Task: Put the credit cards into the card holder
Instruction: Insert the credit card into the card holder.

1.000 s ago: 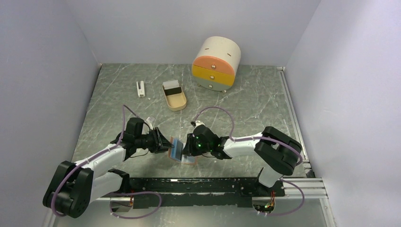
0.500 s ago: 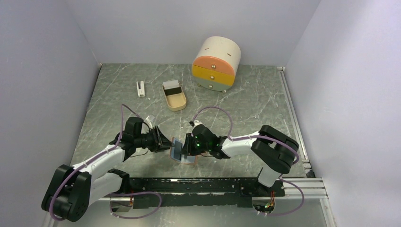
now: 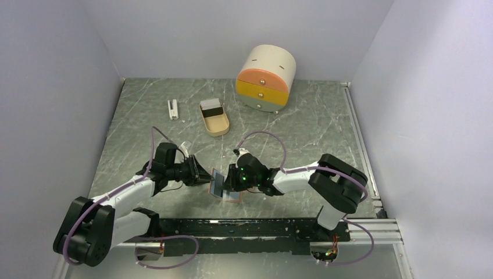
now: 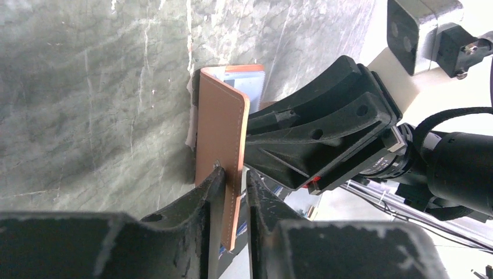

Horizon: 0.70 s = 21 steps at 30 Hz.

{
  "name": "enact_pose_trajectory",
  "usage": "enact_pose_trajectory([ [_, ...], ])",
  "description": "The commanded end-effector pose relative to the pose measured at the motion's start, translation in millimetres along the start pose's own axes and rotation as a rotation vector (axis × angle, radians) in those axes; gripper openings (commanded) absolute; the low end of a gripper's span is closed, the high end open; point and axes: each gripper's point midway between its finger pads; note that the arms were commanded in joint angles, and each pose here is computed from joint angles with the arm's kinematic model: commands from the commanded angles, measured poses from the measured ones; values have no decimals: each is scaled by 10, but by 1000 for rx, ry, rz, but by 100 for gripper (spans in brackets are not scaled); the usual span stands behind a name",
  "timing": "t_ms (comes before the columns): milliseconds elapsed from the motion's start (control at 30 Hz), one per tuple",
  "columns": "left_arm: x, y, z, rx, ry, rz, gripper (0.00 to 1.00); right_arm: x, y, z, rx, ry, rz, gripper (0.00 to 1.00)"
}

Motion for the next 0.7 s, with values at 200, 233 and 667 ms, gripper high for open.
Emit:
enact_pose_trajectory([
  [200, -64, -59, 30, 20, -6, 40, 25, 52, -201, -47, 61, 7, -6, 24],
  [233, -65, -53, 33, 15, -5, 42, 25, 42, -200, -53, 62, 5, -7, 24],
  [667, -83, -103, 69, 15, 3, 54, 9, -88, -200, -244, 88, -45, -25, 24],
])
Point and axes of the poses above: each gripper's point midway between its finger pads, its own z axis out along the fingers, its own y axis along the line the jaws close on, x = y × z, and after that the axes turned 12 degrees about z, right-handed
